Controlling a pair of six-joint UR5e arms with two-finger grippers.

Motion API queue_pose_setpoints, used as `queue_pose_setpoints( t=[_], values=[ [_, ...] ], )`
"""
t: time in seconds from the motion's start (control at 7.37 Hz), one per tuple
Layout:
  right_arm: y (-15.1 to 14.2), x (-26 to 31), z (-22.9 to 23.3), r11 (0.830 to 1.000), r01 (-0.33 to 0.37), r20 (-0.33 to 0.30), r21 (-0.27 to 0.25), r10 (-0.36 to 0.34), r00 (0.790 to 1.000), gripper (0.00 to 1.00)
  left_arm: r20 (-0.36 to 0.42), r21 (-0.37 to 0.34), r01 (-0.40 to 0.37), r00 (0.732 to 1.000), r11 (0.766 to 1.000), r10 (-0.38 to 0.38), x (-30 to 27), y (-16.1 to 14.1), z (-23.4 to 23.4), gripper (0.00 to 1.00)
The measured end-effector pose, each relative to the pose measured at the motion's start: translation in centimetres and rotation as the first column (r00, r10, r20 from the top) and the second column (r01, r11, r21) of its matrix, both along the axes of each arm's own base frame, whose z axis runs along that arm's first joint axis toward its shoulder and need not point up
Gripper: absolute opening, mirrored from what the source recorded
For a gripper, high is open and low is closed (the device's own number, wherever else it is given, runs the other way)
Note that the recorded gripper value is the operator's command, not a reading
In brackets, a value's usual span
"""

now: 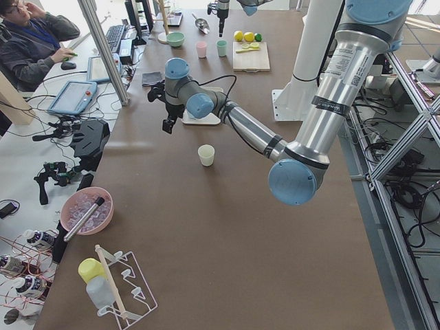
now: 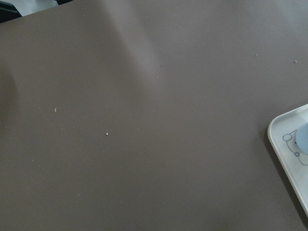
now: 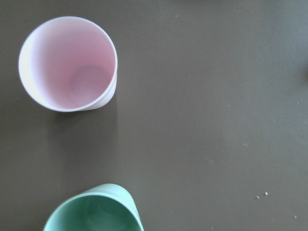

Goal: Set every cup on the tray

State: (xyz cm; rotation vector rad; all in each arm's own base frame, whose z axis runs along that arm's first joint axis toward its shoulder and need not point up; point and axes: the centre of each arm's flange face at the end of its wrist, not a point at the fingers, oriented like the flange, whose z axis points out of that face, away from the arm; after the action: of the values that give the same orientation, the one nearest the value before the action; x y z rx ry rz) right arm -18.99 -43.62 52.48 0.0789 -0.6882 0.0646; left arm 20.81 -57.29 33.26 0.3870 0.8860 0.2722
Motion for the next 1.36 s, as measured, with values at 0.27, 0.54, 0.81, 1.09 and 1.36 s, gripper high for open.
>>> queue_pose_setpoints(
  t=[0.27,0.54,0.81,1.09,1.36],
  values=[
    [-0.3,-2.4,0.4,1.000,0.030,-0.017,0.006,-0.030,0.999,0.50,0.000,0.001,0.001,1.000,1.000,-0.001,0.0,0.0,0.0,1.00],
    [0.1,-3.7,0.4,0.998,0.055,-0.021,0.009,-0.055,0.998,0.05,0.001,-0.002,0.002,1.000,1.000,-0.002,0.0,0.0,0.1,1.00],
    [0.5,-4.1,0.7,0.998,0.065,-0.025,0.003,-0.065,0.998,0.00,-0.001,-0.007,0.003,1.000,1.000,-0.003,0.3,0.1,0.0,1.00],
    [0.5,-4.2,0.4,0.998,0.068,-0.019,0.008,-0.067,0.998,0.00,-0.001,-0.009,0.002,1.000,1.000,-0.002,0.4,0.1,0.0,1.00],
    [-0.7,-5.2,-3.1,0.997,0.061,0.025,0.052,-0.063,0.998,0.00,-0.001,-0.010,0.001,1.000,1.000,-0.001,0.5,0.1,0.1,1.00]
  ],
)
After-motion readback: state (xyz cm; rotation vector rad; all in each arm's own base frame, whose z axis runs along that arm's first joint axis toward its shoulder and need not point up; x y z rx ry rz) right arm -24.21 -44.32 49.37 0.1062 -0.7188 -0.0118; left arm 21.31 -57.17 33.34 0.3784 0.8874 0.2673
